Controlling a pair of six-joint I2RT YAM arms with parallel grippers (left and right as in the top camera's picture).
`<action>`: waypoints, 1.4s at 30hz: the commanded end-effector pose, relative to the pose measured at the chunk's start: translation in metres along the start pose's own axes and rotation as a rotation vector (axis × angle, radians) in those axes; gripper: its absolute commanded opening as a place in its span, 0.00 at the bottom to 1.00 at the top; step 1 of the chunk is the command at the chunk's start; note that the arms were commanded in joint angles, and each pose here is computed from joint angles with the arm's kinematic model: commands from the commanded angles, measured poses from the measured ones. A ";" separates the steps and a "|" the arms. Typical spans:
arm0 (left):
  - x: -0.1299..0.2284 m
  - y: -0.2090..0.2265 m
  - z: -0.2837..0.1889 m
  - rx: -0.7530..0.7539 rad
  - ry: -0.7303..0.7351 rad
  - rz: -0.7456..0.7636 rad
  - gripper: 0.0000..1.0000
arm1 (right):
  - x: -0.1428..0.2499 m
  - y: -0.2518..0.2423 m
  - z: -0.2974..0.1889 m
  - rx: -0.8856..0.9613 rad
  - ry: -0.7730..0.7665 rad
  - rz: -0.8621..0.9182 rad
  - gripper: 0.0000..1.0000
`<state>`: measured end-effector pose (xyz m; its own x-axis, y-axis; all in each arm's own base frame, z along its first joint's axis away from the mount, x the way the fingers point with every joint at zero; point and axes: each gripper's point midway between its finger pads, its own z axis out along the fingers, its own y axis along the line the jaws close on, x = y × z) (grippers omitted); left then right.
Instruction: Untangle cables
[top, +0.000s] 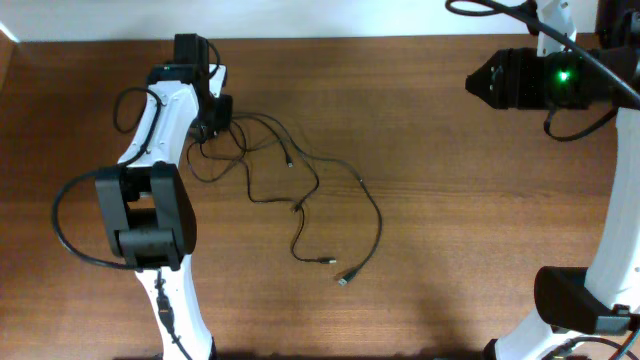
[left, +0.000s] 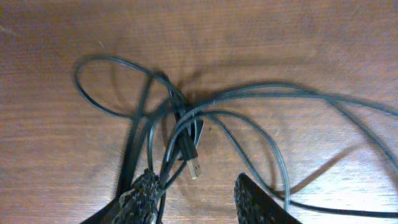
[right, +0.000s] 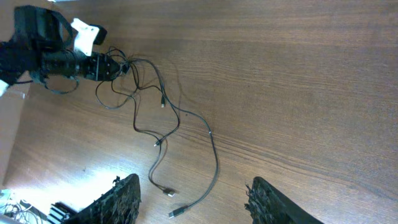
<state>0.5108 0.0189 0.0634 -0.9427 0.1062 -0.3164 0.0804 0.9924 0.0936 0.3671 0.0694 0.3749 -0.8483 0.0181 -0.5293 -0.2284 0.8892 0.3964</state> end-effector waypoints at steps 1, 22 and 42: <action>-0.049 -0.003 -0.069 0.000 -0.173 -0.011 0.48 | -0.001 -0.002 0.002 -0.005 0.002 -0.005 0.57; -0.077 -0.072 -0.136 0.440 -0.192 -0.068 0.00 | 0.005 -0.007 0.013 -0.011 0.046 -0.009 0.63; -0.057 -0.251 -0.324 1.274 -0.321 0.290 0.00 | -0.025 0.098 0.053 -0.139 -0.091 -0.383 0.63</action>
<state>0.4528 -0.2446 0.3529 -0.7654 0.1321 -0.6298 0.6322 0.3370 -0.6976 0.3900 0.1757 0.3911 -0.6961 -0.1736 -0.6966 -0.5238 0.7865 0.3274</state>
